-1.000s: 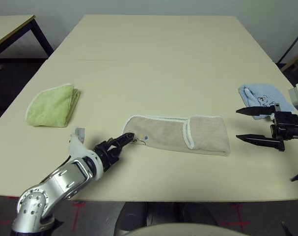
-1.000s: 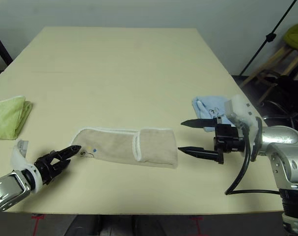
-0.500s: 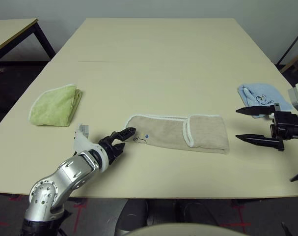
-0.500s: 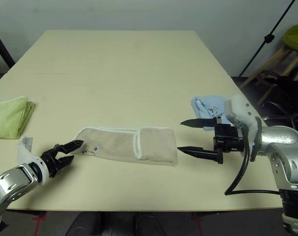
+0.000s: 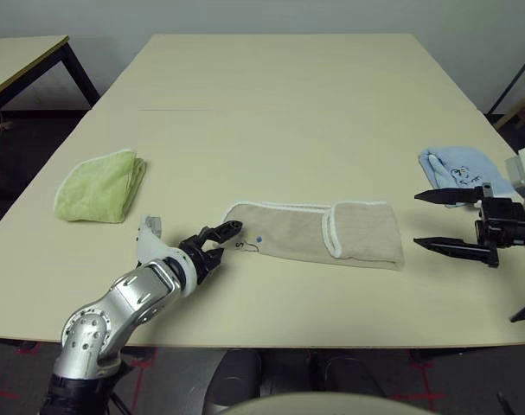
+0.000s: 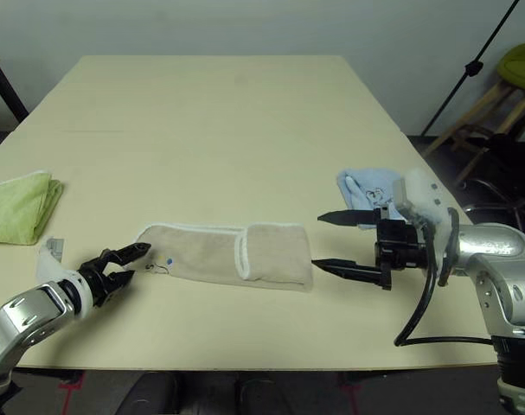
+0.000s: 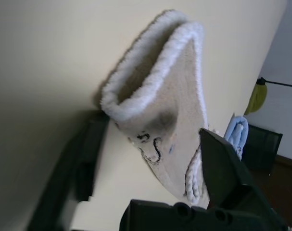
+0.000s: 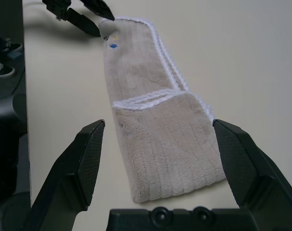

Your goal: Fold the towel and set it aside.

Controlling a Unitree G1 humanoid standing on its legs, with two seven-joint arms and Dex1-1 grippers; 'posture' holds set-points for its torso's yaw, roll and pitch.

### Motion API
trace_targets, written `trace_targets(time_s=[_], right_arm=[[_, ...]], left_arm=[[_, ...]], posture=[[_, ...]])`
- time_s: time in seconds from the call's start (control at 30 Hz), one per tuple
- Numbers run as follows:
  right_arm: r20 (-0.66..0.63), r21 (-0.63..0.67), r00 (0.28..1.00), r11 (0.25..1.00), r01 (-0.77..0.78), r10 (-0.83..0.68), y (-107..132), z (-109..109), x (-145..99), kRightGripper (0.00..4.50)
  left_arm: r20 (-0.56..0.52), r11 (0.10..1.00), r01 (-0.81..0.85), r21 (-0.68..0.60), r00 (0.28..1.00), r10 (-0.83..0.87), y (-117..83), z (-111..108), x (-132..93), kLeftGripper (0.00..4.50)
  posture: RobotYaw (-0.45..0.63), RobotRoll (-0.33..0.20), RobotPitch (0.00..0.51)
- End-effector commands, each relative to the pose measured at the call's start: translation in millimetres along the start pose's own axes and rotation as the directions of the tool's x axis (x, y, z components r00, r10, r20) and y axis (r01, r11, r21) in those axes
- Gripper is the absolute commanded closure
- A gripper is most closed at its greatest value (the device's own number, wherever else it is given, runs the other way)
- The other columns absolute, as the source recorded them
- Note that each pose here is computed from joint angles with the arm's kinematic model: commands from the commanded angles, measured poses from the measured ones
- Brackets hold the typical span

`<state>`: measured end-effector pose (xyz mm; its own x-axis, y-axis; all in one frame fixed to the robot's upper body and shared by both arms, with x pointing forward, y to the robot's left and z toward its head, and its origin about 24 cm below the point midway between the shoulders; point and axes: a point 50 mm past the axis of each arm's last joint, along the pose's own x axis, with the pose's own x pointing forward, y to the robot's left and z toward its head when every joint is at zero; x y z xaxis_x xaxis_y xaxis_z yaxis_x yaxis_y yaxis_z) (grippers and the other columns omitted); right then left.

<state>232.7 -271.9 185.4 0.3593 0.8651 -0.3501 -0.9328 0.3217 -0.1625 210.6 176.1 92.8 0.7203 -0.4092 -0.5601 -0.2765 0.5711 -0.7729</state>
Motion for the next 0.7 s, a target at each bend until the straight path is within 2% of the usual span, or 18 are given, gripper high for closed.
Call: trace_targets(time_s=[0.03, 0.2, 0.27, 0.4, 0.5, 0.6, 0.7], right_arm=[[-0.005, -0.005, 1.000, 1.000, -0.004, 0.004, 1.2, 1.4, -0.6, 0.00], [-0.008, -0.005, 1.000, 1.000, -0.005, 0.005, 0.9, 1.7, -0.8, 0.00], [-0.009, -0.005, 1.000, 1.000, -0.004, 0.004, 0.5, 1.9, -1.1, 0.00], [-0.010, -0.004, 1.000, 1.000, -0.004, 0.004, 0.4, 1.8, -1.2, 0.00], [-0.010, -0.003, 1.000, 1.000, -0.004, 0.004, 0.2, 1.5, -0.9, 0.00], [-0.008, -0.002, 1.000, 1.000, -0.004, 0.004, -0.7, 0.9, -0.1, 0.00], [-0.004, -0.002, 1.000, 1.000, -0.009, 0.009, -2.5, 0.1, 2.5, 0.00]], left_arm=[[-0.087, 0.998, -0.065, -0.008, 0.994, 0.064, 11.1, -15.4, 12.1, 2.04], [-0.091, 0.998, -0.058, -0.005, 0.994, 0.057, 9.5, -14.9, 17.3, 3.87], [-0.085, 0.999, -0.053, -0.009, 0.995, 0.052, 9.0, -13.3, 18.7, 4.46], [-0.062, 0.999, -0.043, -0.016, 0.997, 0.042, 9.6, -9.3, 17.0, 4.46], [0.007, 1.000, -0.025, -0.018, 1.000, 0.026, 8.0, -0.8, 12.1, 4.46], [0.166, 0.998, -0.027, 0.064, 0.986, 0.016, 5.5, 17.3, 3.7, 4.46], [0.303, 0.996, -0.027, 0.080, 0.953, 0.002, 6.3, 31.7, -7.4, 4.46]], posture=[[0.06, 0.000, 0.110], [0.06, 0.000, 0.112], [0.06, 0.000, 0.111], [0.06, 0.000, 0.111], [0.07, 0.000, 0.109], [0.08, 0.000, 0.107], [0.09, 0.000, 0.105]])
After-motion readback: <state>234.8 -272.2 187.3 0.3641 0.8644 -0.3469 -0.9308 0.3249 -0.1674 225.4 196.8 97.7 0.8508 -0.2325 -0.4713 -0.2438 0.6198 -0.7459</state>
